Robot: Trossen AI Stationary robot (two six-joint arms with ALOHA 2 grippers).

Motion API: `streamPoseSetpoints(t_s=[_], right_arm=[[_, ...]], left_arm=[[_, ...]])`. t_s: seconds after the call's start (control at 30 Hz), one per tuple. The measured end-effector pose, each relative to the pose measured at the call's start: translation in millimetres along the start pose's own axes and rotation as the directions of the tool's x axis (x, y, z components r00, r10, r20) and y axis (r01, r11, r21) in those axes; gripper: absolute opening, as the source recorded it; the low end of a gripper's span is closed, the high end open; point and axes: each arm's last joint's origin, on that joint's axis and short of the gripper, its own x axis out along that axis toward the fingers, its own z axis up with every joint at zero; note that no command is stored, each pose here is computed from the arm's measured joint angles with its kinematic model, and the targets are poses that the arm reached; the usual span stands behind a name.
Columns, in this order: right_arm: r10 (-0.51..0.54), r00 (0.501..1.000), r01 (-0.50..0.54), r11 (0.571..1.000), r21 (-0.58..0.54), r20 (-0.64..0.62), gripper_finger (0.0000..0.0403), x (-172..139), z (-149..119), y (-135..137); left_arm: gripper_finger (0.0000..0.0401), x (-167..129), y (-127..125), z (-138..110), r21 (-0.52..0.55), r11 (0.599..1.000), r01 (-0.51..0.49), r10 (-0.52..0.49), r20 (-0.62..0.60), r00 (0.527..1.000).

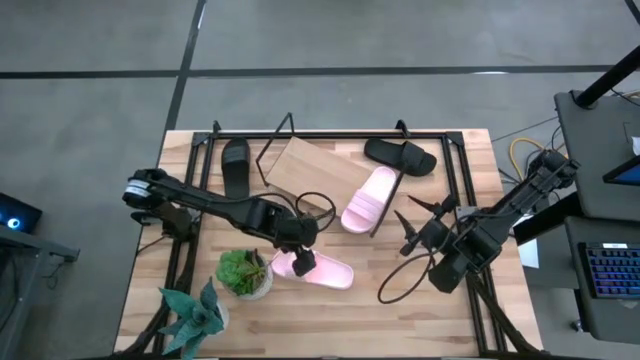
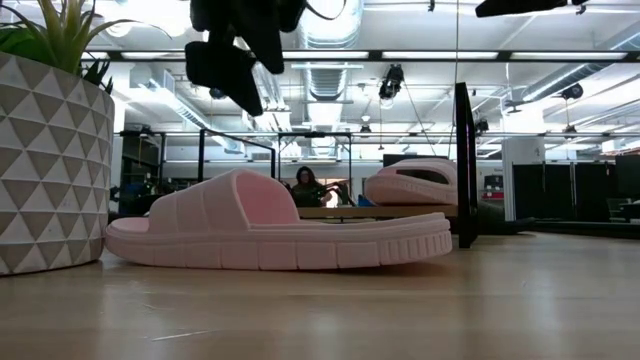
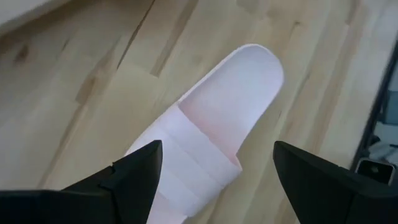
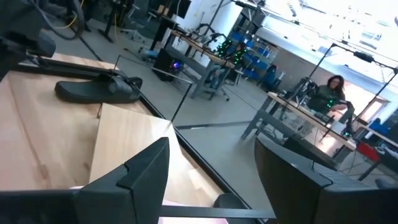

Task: Pick and place slides into the shelf
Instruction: Put the pink slide on the shelf

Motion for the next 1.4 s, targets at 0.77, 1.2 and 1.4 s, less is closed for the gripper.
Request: streamPoseSetpoints(t_s=[0.77, 1.2, 1.4], right_arm=[[0.000, 1.000, -0.001, 0.999, -0.039, -0.002, 0.0226, 0.1, -3.2, -0.1], [0.002, 1.000, -0.002, 0.999, -0.045, -0.004, 0.0226, 0.3, -5.9, 0.4], [0.002, 1.000, -0.002, 0.999, -0.045, -0.004, 0.0226, 0.3, -5.9, 0.4]], left_arm=[[0.0290, 39.9, 40.8, -38.9, -0.192, 0.962, -0.192, 0.137, -0.268, 0.954], [0.0290, 48.9, 53.4, -39.1, -0.247, 0.967, -0.065, -0.007, -0.279, 0.960], [0.0290, 59.5, 56.5, -41.2, -0.281, 0.958, 0.061, -0.143, -0.280, 0.949]])
